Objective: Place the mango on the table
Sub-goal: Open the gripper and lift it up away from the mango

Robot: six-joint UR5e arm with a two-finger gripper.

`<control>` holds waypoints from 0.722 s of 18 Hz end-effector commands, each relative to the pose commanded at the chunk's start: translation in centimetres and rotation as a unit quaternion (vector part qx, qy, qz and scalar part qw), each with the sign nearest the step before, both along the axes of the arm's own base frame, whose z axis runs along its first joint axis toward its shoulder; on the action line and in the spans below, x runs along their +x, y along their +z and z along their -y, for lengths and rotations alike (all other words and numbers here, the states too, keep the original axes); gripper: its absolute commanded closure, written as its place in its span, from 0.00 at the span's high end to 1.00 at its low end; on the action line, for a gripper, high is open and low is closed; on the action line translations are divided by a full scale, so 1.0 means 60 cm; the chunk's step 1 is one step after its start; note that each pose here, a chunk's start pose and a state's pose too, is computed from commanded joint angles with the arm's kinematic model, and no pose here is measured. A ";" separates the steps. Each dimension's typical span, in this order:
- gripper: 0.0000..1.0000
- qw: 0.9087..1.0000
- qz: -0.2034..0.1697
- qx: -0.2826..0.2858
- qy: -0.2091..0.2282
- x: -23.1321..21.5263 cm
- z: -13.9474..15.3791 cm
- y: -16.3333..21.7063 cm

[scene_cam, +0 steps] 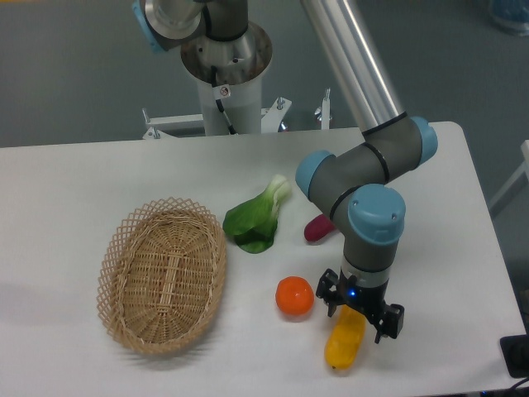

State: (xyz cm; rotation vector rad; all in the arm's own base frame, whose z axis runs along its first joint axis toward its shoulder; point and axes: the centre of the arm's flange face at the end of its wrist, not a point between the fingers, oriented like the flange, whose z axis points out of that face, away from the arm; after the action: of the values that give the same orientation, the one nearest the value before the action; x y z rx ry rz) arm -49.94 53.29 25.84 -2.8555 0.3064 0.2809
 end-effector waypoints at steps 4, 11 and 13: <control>1.00 1.000 0.010 -0.017 -0.016 0.000 0.037 0.039; 1.00 0.998 0.025 -0.044 -0.045 -0.014 0.133 0.111; 1.00 0.997 0.029 -0.051 -0.057 -0.020 0.170 0.124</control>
State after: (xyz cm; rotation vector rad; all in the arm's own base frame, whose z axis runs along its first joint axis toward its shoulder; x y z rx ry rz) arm -51.13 43.11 33.27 -2.9250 0.4836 0.1646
